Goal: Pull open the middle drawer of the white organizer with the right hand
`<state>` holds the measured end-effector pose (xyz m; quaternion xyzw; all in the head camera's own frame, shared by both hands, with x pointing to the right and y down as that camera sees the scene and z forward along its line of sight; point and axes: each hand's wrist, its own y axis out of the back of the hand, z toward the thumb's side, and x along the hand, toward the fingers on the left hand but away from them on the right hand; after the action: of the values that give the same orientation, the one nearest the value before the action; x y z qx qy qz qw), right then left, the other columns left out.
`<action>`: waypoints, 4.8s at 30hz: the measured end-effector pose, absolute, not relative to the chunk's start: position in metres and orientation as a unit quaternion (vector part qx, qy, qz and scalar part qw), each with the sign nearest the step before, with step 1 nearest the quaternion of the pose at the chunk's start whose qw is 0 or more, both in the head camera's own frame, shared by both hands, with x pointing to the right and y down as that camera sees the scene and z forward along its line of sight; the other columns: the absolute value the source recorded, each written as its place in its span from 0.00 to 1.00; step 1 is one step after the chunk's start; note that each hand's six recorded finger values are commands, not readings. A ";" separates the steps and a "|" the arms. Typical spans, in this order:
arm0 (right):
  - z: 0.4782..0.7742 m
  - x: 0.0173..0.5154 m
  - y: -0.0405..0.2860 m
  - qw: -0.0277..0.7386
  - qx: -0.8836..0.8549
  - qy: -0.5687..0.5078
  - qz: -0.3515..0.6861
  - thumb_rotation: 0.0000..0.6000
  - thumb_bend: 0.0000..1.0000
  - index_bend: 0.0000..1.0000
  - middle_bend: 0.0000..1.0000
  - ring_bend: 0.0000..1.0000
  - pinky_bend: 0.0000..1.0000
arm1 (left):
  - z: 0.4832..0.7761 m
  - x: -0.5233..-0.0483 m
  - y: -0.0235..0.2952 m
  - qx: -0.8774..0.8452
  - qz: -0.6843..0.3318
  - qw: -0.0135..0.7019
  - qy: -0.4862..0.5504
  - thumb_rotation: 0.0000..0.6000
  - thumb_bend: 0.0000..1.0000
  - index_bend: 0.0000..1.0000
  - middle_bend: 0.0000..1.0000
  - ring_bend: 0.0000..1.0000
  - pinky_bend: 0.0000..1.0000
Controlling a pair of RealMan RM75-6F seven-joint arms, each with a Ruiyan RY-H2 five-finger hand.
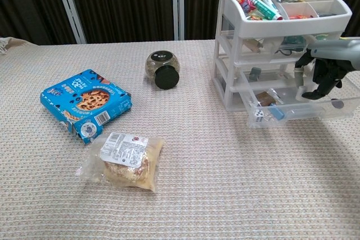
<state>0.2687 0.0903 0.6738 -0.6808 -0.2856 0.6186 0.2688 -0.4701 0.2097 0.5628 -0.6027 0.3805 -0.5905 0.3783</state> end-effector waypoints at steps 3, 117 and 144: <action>0.672 0.269 0.090 0.269 -0.681 -0.291 0.616 1.00 0.30 0.58 1.00 1.00 0.63 | 0.563 -0.470 0.210 -0.603 -0.591 0.378 0.381 1.00 0.32 0.00 0.00 0.00 0.00; 0.653 0.537 0.211 0.132 -0.463 -0.398 0.781 1.00 0.29 0.60 1.00 1.00 0.63 | 0.562 -0.470 0.211 -0.603 -0.588 0.381 0.382 1.00 0.32 0.00 0.00 0.00 0.00; 0.665 0.553 0.214 0.134 -0.437 -0.407 0.791 1.00 0.29 0.60 1.00 1.00 0.63 | 0.562 -0.470 0.211 -0.602 -0.589 0.381 0.382 1.00 0.32 0.00 0.00 0.00 0.00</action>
<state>0.5525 0.2138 0.6647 -0.4370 -0.4066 0.7910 0.1343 -0.4701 0.2113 0.5615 -0.6018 0.3821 -0.5887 0.3811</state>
